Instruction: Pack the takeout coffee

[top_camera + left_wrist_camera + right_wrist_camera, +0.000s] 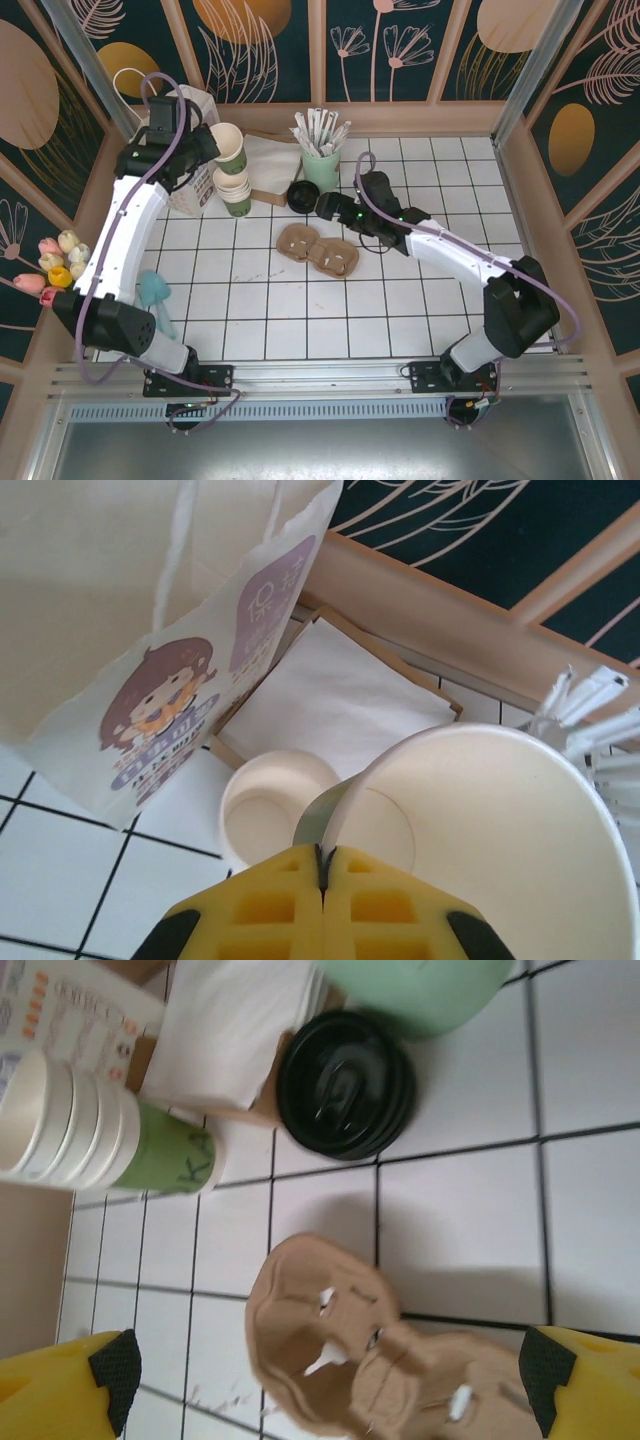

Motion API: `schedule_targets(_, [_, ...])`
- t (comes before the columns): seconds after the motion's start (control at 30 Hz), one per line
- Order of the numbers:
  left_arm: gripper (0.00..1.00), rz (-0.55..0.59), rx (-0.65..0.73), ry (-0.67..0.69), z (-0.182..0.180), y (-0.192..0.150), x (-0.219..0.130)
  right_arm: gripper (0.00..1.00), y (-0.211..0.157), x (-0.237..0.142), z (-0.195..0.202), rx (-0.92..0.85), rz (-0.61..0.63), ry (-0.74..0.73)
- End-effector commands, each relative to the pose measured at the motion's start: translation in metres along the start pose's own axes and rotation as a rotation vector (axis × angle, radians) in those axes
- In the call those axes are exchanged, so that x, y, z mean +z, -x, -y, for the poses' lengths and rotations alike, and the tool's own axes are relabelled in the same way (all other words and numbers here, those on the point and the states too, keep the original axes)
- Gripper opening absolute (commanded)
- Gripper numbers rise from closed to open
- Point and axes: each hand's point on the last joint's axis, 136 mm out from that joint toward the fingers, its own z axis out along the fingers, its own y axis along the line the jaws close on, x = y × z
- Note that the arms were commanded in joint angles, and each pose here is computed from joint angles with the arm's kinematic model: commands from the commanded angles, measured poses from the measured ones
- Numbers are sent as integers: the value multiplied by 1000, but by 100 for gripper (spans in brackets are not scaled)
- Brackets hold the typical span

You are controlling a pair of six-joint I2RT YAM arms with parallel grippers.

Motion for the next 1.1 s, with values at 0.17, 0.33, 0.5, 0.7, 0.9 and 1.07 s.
schedule_targets(0.17, [0, -233, 138, 116, -47, -74, -36, 98, -65, 29, -73, -201, -295, 195])
schedule_targets(0.33, [0, -277, 135, 162, -73, -111, -39, 98, -114, 50, -94, -307, -482, 224])
schedule_targets(0.5, [0, -277, 109, 222, -94, -132, -37, 99, -143, 74, -87, -298, -588, 158])
schedule_targets(0.7, [0, -284, 102, 320, -116, -144, -32, 99, -143, 92, -68, -262, -565, 67])
schedule_targets(0.9, [0, -309, 53, 147, -88, -161, -18, 99, -106, 93, -22, -169, -394, -139])
schedule_targets(1.07, [0, -318, 46, 2, -57, -174, -6, 99, -75, 83, 25, -86, -298, -239])
